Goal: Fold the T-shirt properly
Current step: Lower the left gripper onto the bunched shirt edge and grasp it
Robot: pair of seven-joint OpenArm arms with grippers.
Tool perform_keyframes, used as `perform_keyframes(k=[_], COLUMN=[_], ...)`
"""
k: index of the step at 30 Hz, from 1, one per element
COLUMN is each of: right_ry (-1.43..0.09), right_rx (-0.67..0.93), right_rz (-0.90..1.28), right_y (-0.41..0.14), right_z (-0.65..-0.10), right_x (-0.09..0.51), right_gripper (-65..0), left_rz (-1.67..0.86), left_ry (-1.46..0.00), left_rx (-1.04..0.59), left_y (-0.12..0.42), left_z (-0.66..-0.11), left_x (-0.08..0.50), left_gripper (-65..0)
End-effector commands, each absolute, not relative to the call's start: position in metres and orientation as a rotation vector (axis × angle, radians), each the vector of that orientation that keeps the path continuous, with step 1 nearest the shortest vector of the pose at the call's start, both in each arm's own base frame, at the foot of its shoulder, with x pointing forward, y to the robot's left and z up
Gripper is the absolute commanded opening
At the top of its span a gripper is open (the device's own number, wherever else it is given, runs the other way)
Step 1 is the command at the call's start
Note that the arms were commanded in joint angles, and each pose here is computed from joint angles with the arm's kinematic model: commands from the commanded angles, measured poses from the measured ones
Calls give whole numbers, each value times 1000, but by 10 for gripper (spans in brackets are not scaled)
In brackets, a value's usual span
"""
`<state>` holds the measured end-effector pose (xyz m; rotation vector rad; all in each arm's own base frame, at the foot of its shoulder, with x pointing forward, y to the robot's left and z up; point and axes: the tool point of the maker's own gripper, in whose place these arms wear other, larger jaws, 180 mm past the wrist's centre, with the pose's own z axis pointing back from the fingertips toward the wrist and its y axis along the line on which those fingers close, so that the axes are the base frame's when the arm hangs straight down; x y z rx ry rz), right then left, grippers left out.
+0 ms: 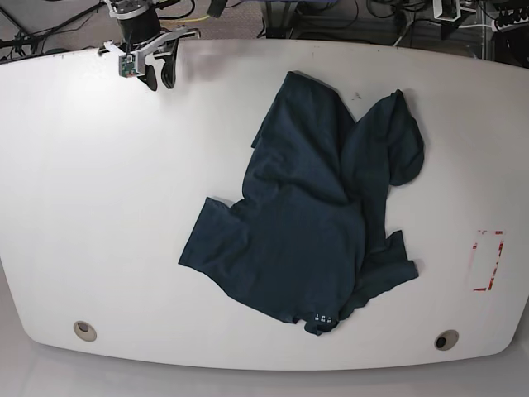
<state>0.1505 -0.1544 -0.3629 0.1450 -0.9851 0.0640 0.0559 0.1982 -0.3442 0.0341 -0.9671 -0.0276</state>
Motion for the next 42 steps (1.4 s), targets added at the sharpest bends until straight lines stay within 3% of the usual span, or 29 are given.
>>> perform_keyframes(k=[1, 9, 20, 27, 42], right_ry=[-1012, -998, -1009, -1021, -1101], right_rx=[174, 194, 189, 189, 176], right_rz=[98, 149, 153, 154, 166], right_y=[-148, -141, -141, -141, -142], right_z=[-354, -354, -351, -349, -332], right_x=[159, 184, 191, 196, 225], right_gripper=[-471, -471, -471, -471, -471], left_rz=[-25, -37, -170, -208, -299], left_ry=[-996, -1023, -1061, -1017, -883], left_rx=[16, 10, 131, 124, 37], left_y=[192, 190, 193, 185, 178], left_z=[-338, -347, -345, -356, -403], left_x=[60, 105, 186, 209, 199], left_gripper=[-135, -136, -136, -136, -136])
